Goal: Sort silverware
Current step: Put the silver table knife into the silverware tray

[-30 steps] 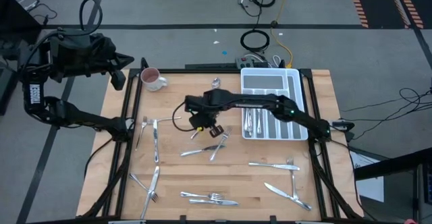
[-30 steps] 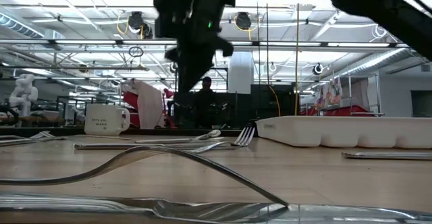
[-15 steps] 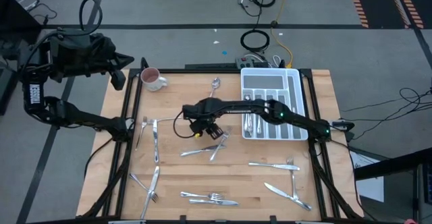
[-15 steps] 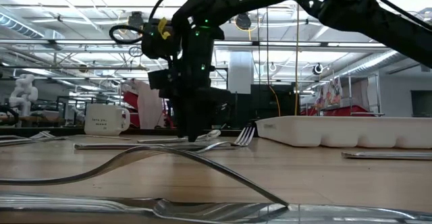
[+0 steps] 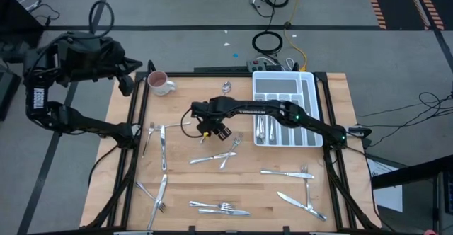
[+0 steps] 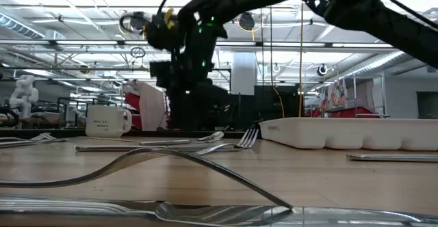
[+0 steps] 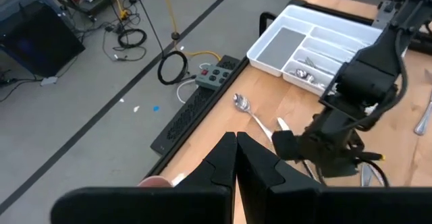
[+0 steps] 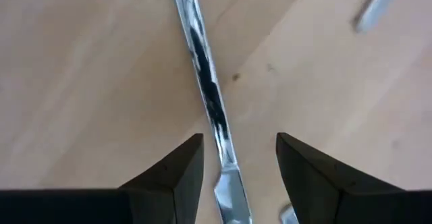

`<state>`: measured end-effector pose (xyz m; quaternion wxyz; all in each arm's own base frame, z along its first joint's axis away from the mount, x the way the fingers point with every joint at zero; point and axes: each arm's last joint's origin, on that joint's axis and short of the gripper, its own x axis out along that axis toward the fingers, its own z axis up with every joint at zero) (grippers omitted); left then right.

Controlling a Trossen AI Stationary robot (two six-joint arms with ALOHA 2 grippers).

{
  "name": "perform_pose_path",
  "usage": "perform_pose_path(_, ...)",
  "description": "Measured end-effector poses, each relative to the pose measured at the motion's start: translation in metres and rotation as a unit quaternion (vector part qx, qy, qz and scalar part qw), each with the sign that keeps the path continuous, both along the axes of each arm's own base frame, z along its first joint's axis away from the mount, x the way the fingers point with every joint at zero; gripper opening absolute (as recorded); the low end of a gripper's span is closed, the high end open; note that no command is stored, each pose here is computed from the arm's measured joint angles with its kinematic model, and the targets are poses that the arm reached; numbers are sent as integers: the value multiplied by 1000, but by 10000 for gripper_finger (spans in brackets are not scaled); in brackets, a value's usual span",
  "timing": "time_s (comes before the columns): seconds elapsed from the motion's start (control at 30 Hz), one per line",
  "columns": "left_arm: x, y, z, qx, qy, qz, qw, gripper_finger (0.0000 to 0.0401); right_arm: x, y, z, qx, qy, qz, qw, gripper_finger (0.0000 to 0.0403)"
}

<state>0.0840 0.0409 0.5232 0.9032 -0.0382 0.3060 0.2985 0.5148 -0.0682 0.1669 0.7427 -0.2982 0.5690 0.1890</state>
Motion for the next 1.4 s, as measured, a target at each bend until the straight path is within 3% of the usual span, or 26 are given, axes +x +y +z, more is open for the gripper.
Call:
perform_pose_path(0.27,7,4,-13,-7,32,8,999,13,1,-10,-29,29,27,1,999,170)
perform_pose_path(0.37,9,4,-15,-6,38,11,999,13,1,-11,-40,31,41,1,999,128)
perform_pose_path(0.5,9,5,-15,-5,41,14,999,13,0,-11,-51,39,62,0,997,24)
perform_pose_path(0.8,4,3,-14,1,36,17,999,13,-1,-4,-56,31,78,-8,996,4)
perform_pose_path(1.17,-10,-3,-12,7,18,18,1000,13,-6,11,-4,25,36,-41,998,0)
perform_pose_path(1.4,-12,-4,-11,8,15,18,1000,13,-15,26,56,15,-26,-44,999,4)
